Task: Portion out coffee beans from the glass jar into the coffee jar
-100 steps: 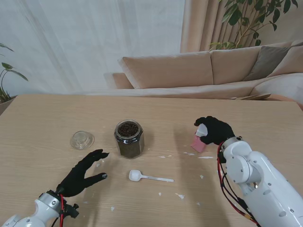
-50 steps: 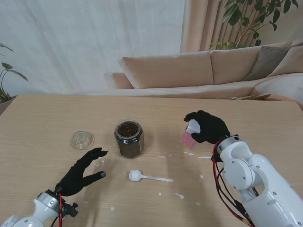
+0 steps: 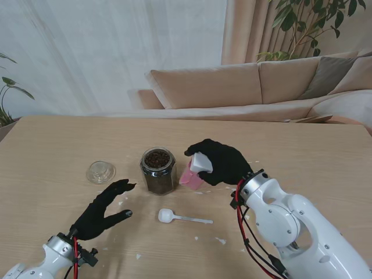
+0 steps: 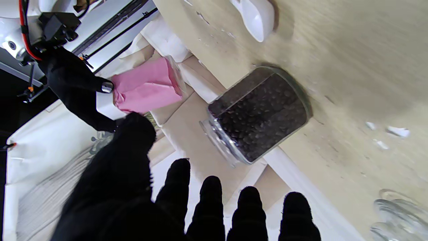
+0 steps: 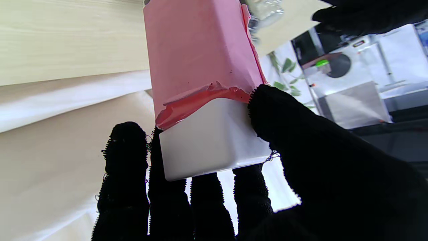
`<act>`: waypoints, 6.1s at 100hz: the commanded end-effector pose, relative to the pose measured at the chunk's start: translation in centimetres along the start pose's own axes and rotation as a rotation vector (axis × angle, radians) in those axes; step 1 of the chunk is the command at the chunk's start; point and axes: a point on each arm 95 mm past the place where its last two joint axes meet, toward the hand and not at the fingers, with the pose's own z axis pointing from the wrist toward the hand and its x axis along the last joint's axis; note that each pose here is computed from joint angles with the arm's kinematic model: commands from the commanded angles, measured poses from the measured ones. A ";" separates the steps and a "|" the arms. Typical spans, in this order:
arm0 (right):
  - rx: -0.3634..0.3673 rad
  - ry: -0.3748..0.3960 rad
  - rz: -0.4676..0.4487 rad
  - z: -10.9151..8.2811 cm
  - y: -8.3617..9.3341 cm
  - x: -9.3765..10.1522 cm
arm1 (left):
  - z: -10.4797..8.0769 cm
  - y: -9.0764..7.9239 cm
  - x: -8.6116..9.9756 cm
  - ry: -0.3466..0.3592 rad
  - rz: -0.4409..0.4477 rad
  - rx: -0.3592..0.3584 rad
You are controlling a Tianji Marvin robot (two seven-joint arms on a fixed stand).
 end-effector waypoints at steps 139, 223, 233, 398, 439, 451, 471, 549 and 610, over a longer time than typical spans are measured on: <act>0.070 0.417 0.252 2.8 -3.6 8.0 | 3.1 0.4 4.2 0.089 -0.099 -0.107; 0.082 0.381 0.159 2.0 -2.8 8.7 | 3.2 -0.1 4.2 0.100 -0.143 -0.051; 0.080 0.355 0.157 1.9 -2.7 8.8 | 3.2 -0.2 4.1 0.106 -0.141 -0.040; 0.175 0.317 0.209 2.9 -2.1 7.9 | 3.2 -0.5 3.7 0.146 -0.107 -0.052; 0.204 0.323 0.164 1.9 -1.1 7.9 | 3.6 -0.1 3.3 0.171 -0.061 -0.004; 0.144 0.267 0.194 1.7 -1.3 8.0 | 3.7 0.3 3.2 0.201 -0.038 0.037; 0.073 0.143 0.237 1.6 -2.0 8.1 | 3.8 0.8 3.2 0.253 -0.010 0.097; 0.099 0.172 0.211 2.0 -3.3 8.6 | 3.9 0.9 3.7 0.239 0.034 0.120; 0.153 0.260 0.213 2.1 -2.0 8.5 | 3.7 0.0 3.7 0.220 0.009 0.091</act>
